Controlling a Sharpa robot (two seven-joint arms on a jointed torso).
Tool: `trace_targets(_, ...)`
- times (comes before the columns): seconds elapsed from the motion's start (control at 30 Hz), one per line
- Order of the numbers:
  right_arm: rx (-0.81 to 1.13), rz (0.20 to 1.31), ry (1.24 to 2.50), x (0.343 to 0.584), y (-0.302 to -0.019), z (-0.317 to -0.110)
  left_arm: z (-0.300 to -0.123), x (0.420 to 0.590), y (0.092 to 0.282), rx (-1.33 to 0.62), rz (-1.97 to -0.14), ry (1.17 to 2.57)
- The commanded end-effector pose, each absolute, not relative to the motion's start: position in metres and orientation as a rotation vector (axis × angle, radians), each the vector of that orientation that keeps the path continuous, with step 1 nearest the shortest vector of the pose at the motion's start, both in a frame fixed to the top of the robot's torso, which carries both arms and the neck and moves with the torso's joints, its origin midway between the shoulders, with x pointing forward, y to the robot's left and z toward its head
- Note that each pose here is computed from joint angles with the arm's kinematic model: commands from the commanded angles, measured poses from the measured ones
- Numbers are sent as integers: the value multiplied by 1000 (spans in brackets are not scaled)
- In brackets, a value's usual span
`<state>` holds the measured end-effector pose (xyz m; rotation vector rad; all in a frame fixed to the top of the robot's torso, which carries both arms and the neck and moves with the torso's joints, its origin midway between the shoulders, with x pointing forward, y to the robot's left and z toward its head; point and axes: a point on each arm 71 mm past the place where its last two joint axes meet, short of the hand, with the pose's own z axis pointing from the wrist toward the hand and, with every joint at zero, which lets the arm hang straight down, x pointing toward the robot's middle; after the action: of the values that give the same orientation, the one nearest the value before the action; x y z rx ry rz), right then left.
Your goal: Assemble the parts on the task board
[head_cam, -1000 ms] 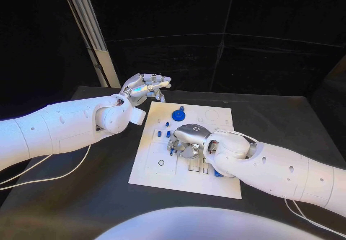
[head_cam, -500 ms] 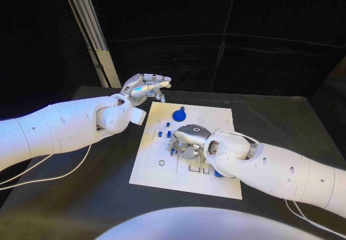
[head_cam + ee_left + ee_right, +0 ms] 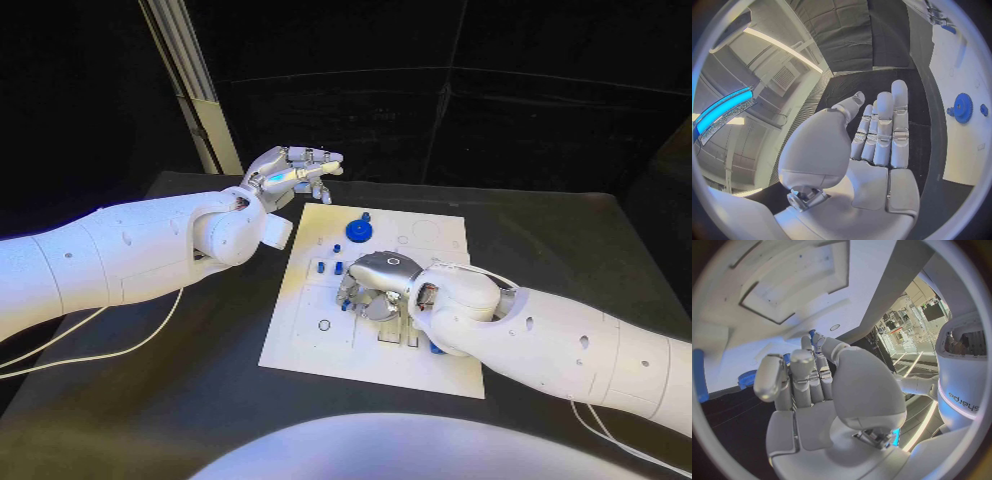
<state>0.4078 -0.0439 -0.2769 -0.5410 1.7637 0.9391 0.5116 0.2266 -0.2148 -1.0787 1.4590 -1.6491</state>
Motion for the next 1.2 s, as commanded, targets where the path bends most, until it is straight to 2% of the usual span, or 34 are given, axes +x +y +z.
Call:
trace_targets(0.03,-552,929,1770,407,-44,-278,-213,512,225,-1078,-1665,1456)
trace_targets(0.63,-576,870,1746,408,-40,-278,-214,512,225,-1081,-1665,1464)
trace_targets(1.2,-563,888,1753,408,-41,-279,-215,512,225,-1084,-1660,1470)
